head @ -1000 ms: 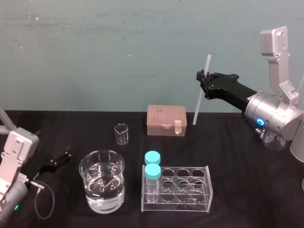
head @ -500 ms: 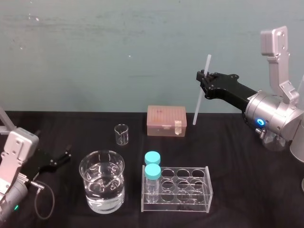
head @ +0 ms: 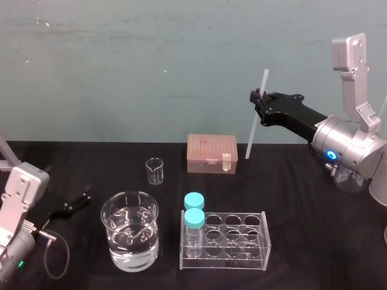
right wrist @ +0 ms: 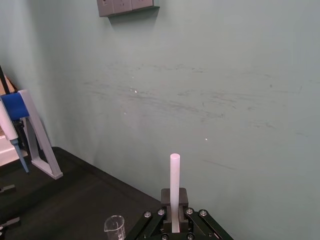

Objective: Pick up the stirring rod with one hand, then place it down.

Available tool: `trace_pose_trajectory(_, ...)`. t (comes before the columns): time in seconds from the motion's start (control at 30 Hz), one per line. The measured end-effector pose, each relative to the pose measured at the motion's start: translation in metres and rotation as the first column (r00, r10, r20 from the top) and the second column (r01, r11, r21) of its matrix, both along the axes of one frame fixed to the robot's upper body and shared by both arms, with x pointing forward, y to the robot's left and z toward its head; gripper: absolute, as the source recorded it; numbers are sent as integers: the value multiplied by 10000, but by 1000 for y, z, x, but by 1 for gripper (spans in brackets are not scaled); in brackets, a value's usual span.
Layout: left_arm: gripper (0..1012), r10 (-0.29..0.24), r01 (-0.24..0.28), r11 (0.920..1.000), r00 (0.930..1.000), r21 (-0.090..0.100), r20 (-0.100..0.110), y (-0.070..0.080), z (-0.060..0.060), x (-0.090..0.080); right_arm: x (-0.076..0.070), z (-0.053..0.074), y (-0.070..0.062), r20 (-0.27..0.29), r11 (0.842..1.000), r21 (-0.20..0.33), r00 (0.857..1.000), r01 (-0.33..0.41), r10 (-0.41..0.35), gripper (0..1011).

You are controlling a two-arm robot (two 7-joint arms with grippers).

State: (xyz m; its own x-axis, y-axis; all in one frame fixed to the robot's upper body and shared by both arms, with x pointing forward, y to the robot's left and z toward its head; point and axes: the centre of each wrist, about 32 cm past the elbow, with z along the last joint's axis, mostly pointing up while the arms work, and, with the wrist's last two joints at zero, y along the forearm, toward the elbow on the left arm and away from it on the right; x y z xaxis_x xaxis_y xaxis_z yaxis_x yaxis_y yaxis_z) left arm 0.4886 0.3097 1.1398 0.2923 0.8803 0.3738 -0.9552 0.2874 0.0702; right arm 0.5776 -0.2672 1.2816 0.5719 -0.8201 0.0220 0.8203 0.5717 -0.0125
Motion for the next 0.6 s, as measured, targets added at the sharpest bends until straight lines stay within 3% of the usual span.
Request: trace_pose_trajectory(0.6,1005,1,-1,10000,10000,-1,-1,0,0,0,0,0,0,0,10000,-1,10000,-5,5,72)
